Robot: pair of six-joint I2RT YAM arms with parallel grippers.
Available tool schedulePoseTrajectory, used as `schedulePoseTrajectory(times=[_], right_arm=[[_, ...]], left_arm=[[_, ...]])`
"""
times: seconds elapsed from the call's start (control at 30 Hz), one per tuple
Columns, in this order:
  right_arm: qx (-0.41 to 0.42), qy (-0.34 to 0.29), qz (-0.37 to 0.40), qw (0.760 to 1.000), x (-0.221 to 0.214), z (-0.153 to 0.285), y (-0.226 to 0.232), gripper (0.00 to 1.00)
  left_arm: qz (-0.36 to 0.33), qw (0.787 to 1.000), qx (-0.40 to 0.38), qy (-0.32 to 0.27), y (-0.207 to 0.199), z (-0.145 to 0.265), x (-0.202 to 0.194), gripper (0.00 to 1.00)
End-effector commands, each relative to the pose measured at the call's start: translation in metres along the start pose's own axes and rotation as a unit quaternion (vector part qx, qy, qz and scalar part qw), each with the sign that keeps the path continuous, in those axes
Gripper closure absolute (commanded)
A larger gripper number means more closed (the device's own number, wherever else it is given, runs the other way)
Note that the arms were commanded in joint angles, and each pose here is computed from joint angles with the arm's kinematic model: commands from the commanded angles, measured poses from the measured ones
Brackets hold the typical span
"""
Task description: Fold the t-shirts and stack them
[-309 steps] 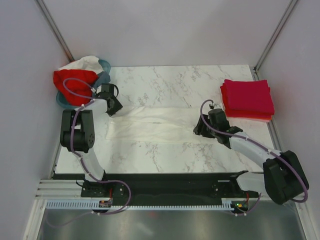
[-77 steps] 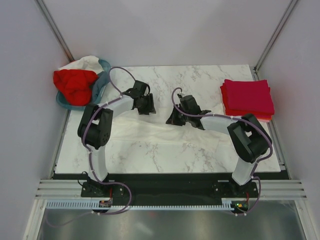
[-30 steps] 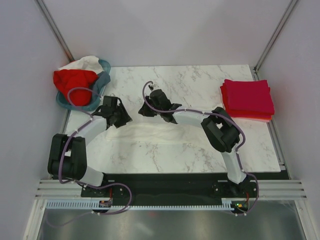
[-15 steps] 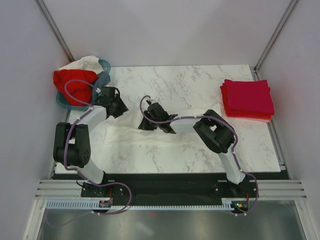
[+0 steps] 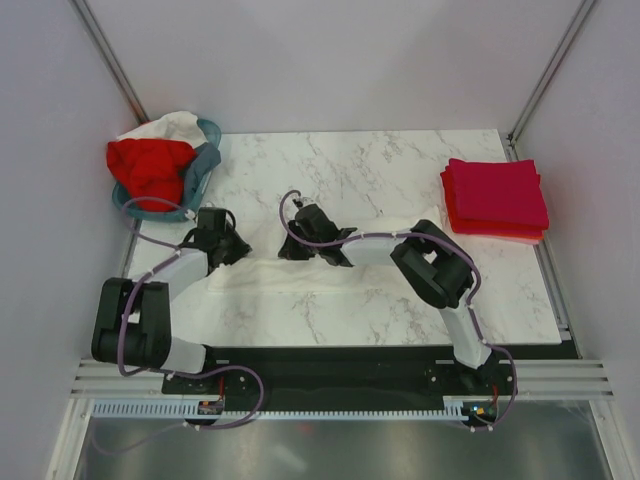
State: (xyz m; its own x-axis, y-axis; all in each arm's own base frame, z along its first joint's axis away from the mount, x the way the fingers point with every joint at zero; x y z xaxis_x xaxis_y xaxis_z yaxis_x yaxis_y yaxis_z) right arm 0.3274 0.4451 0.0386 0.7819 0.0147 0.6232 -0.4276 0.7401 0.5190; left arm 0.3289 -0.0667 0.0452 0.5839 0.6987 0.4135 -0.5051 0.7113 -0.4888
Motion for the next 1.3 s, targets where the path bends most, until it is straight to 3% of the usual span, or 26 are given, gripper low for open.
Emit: schedulePoseTrajectory(times=[0.0, 0.1, 0.27, 0.47, 0.6, 0.83, 1.07, 1.27], right_arm=[[0.008, -0.030, 0.010, 0.999, 0.023, 0.015, 0.011, 1.00], [0.004, -0.032, 0.005, 0.999, 0.025, 0.021, 0.005, 1.00], [-0.001, -0.041, 0.005, 0.999, 0.032, 0.038, -0.004, 1.00], [-0.045, -0.077, -0.003, 0.996, 0.051, 0.092, -0.035, 1.00], [-0.141, -0.061, -0.002, 0.988, 0.041, 0.136, -0.087, 1.00], [-0.321, -0.083, -0.026, 0.943, 0.037, 0.220, -0.165, 1.00], [-0.414, -0.086, -0.065, 0.904, 0.017, 0.270, -0.202, 1.00], [-0.417, -0.062, -0.088, 0.902, -0.004, 0.270, -0.207, 1.00]], left_arm=[[0.030, 0.996, -0.057, -0.063, -0.018, 0.013, 0.025, 0.74], [0.046, 0.997, -0.036, -0.060, 0.002, 0.010, 0.018, 0.89], [0.087, 0.996, -0.007, -0.024, 0.029, -0.011, -0.001, 0.98], [0.093, 0.994, 0.009, -0.051, 0.039, -0.002, 0.004, 0.98], [0.066, 0.993, 0.014, -0.092, 0.034, 0.026, 0.024, 0.98], [0.005, 0.992, -0.044, -0.116, -0.002, 0.059, 0.043, 0.98], [0.012, 0.994, -0.027, -0.103, -0.016, 0.041, 0.055, 0.98], [0.002, 0.998, 0.028, -0.063, -0.025, 0.009, 0.068, 0.98]])
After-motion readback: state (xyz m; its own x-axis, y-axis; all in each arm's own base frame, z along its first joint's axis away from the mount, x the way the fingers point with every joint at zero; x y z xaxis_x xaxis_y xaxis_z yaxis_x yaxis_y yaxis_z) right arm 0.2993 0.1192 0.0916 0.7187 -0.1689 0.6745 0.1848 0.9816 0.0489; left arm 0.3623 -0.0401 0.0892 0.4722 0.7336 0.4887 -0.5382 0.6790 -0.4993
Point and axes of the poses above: each gripper's point midway between its finger pads, its own z axis back along the fingers, its own y axis along the line the jaws close on, x = y × z, the point moved 1 cm from there along z, back along the fingers, and after that the axes turned 8 degrees about z, right-handed, at the moved point
